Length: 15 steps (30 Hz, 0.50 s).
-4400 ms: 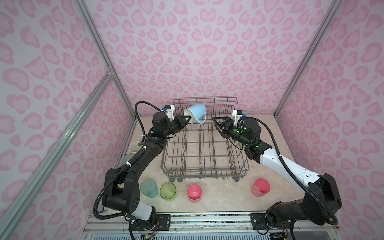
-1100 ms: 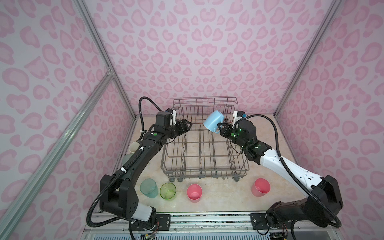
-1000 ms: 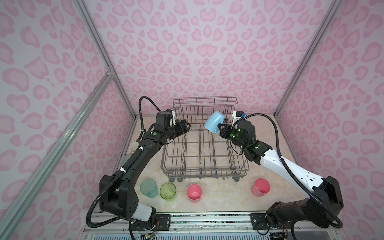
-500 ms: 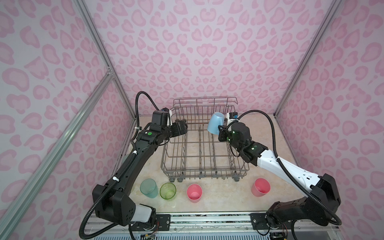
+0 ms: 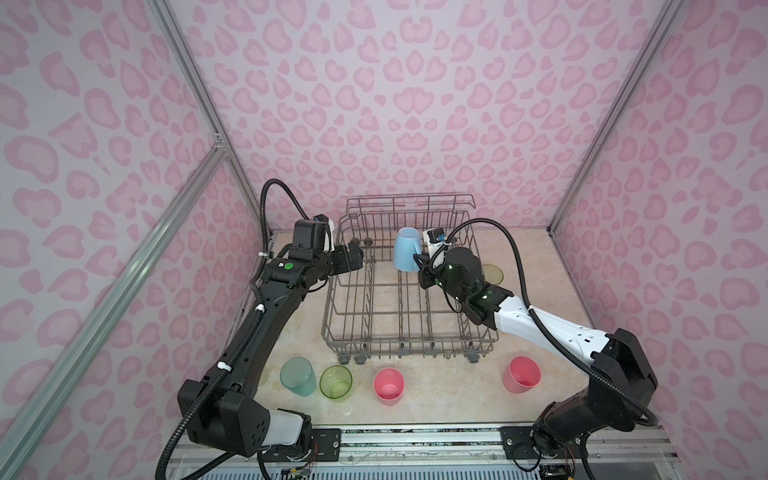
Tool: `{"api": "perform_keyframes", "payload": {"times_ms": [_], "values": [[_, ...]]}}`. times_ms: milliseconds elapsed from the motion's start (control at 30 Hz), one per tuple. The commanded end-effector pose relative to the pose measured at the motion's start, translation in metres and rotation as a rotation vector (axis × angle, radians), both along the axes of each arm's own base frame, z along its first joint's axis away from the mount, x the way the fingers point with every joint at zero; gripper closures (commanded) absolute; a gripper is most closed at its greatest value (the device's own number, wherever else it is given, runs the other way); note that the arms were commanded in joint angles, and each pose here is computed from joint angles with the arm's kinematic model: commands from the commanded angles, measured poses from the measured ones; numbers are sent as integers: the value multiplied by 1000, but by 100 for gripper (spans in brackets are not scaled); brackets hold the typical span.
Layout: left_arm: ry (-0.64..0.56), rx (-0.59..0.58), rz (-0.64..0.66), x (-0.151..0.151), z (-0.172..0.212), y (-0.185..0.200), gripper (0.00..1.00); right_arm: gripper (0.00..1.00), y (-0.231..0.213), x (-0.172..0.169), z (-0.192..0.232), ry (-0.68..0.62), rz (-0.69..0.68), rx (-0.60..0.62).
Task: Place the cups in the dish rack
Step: 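Lower the light-blue mug upright into the rack's far corner with the right gripper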
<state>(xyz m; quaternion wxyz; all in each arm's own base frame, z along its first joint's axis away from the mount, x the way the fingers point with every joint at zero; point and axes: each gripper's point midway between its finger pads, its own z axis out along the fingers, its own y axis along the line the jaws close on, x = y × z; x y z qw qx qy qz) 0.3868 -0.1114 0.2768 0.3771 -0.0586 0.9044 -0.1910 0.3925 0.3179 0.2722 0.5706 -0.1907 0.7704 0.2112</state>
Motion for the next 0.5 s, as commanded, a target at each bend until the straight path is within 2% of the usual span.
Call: {"api": "perform_keyframes", "payload": {"times_ms": [0, 400, 467], "values": [[-14, -5, 0, -4, 8, 9, 3, 100, 26, 3, 27, -134, 85, 33], [-64, -29, 21, -4, 15, 27, 3, 100, 81, 39, 1, -182, 148, -7], [-45, -37, 15, -4, 1, 25, 3, 100, 87, 46, -4, -193, 152, -17]]}}
